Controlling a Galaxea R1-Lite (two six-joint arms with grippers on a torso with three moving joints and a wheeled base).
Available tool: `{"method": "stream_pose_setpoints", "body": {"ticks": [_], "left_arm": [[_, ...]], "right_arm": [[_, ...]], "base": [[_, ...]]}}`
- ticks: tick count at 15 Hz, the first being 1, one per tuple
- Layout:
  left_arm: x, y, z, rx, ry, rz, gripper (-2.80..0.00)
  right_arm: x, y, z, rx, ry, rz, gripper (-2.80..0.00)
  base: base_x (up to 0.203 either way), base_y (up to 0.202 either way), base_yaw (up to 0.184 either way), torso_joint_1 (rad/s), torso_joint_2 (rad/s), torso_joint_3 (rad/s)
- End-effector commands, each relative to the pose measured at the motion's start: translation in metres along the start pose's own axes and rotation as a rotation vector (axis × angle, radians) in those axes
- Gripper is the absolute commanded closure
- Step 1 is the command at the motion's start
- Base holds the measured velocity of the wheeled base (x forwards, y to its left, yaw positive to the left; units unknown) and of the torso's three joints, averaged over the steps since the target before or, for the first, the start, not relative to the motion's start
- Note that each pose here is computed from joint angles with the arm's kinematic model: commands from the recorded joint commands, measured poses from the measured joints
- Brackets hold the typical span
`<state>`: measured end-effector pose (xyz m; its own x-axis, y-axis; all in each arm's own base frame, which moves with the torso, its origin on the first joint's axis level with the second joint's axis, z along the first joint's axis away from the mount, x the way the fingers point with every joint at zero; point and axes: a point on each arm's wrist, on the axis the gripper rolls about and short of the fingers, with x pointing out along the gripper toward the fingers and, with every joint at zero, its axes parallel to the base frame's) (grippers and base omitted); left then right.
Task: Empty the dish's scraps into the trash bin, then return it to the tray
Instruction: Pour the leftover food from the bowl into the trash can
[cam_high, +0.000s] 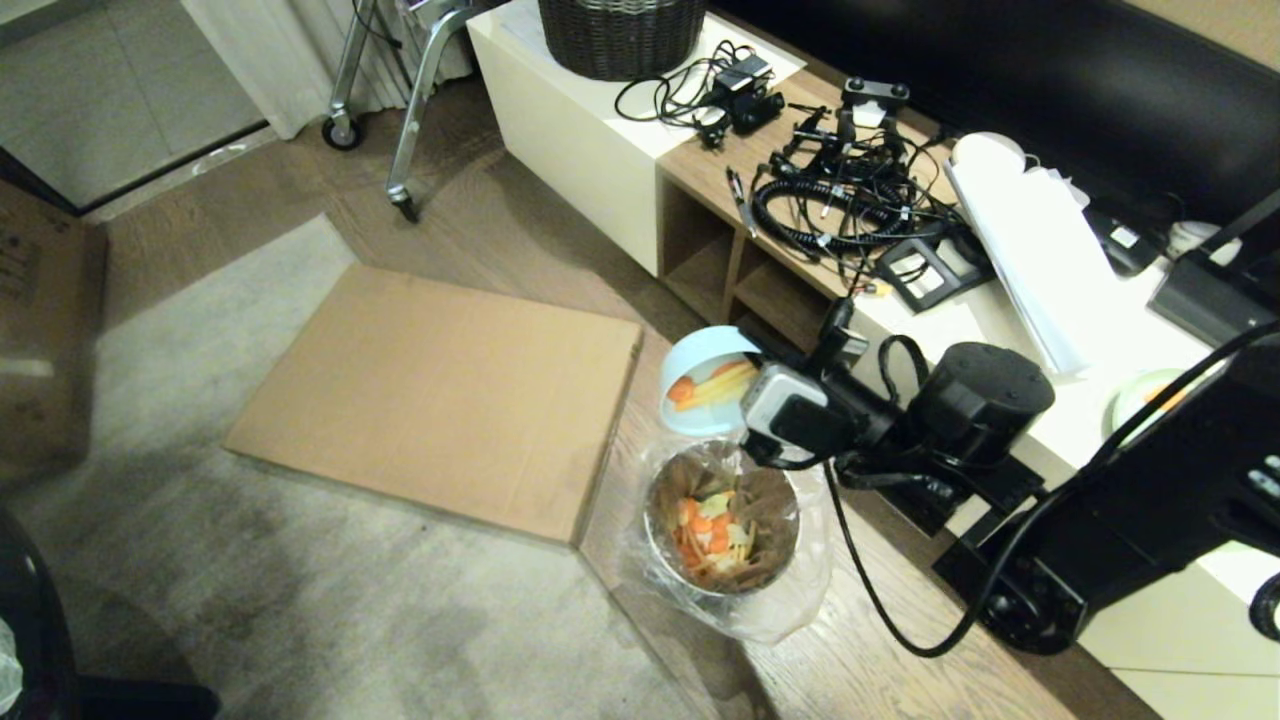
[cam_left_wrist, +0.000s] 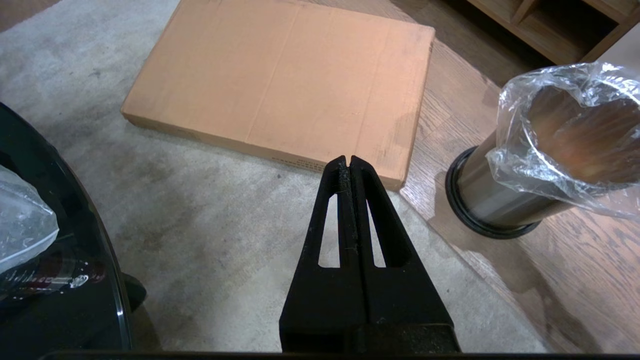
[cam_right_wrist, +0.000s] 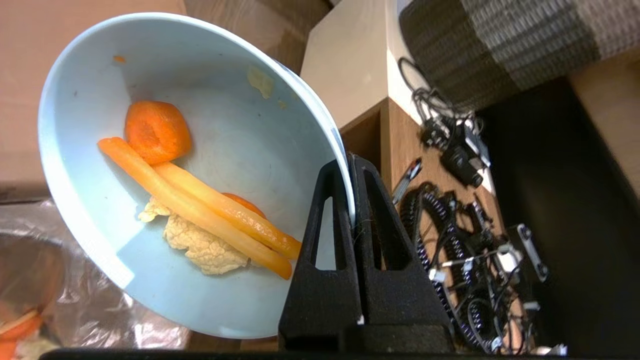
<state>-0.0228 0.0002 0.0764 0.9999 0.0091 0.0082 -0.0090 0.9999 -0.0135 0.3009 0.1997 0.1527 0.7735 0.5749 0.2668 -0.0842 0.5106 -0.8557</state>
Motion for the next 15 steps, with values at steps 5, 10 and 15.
{"method": "stream_pose_setpoints", "body": {"ticks": [5,10,15], "left_arm": [[0.000,0.000,0.000,0.000,-0.001,0.000,0.00],[0.000,0.000,0.000,0.000,-0.001,0.000,0.00],[0.000,0.000,0.000,0.000,-0.001,0.000,0.00]], "right_arm": [[-0.010,-0.010,0.004,-0.088,-0.185,0.044,0.00],[-0.016,-0.019,-0.010,-0.164,-0.229,0.071,0.00],[-0.015,-0.019,-0.023,-0.218,-0.291,0.107,0.00]], "base": [[0.000,0.000,0.000,0.000,0.00,0.000],[0.000,0.000,0.000,0.000,0.00,0.000],[0.000,0.000,0.000,0.000,0.00,0.000]]}}
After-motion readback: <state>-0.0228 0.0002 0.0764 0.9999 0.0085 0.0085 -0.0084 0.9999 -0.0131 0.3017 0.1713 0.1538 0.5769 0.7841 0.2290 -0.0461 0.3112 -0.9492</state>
